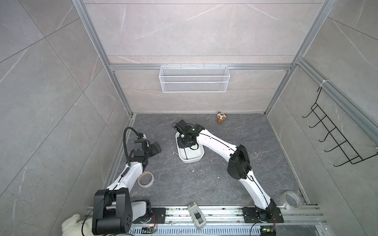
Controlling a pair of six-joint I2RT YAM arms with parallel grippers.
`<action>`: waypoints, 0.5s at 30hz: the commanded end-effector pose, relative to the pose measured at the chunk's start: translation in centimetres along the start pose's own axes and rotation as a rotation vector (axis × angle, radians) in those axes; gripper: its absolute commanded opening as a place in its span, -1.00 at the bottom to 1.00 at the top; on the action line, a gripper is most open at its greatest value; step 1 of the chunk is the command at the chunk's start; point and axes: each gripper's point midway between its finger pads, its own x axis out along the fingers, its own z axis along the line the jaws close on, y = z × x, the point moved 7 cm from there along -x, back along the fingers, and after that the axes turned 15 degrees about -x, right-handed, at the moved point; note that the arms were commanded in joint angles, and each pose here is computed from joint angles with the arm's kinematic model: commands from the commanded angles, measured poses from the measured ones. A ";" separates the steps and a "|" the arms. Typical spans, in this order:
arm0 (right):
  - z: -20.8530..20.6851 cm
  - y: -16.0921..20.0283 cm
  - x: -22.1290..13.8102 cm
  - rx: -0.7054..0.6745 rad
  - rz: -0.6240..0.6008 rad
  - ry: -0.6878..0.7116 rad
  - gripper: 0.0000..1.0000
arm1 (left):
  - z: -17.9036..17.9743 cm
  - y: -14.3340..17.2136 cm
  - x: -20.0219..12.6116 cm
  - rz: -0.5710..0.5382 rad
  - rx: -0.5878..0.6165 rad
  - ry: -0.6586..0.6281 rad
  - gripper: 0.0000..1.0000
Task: Put the screwdriver in the bin
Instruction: Place the screwdriver into the bin.
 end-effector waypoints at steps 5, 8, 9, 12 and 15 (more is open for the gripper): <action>-0.2 0.7 0.3 -0.004 0.067 0.050 -0.60 | -1.0 -1.1 -0.6 -0.027 -0.008 0.036 1.00; -0.3 0.6 0.4 -0.006 0.063 0.060 -0.55 | -1.0 -1.1 -0.6 -0.027 -0.007 0.037 1.00; -0.3 0.6 0.5 -0.007 0.062 0.061 -0.53 | -1.0 -1.1 -0.6 -0.027 -0.008 0.037 1.00; -0.4 0.6 0.5 -0.012 0.067 0.067 -0.43 | -1.0 -1.1 -0.5 -0.024 -0.008 0.036 0.99; -0.4 0.6 0.4 -0.017 0.070 0.070 -0.26 | -1.1 -1.1 -0.4 -0.022 -0.008 0.038 1.00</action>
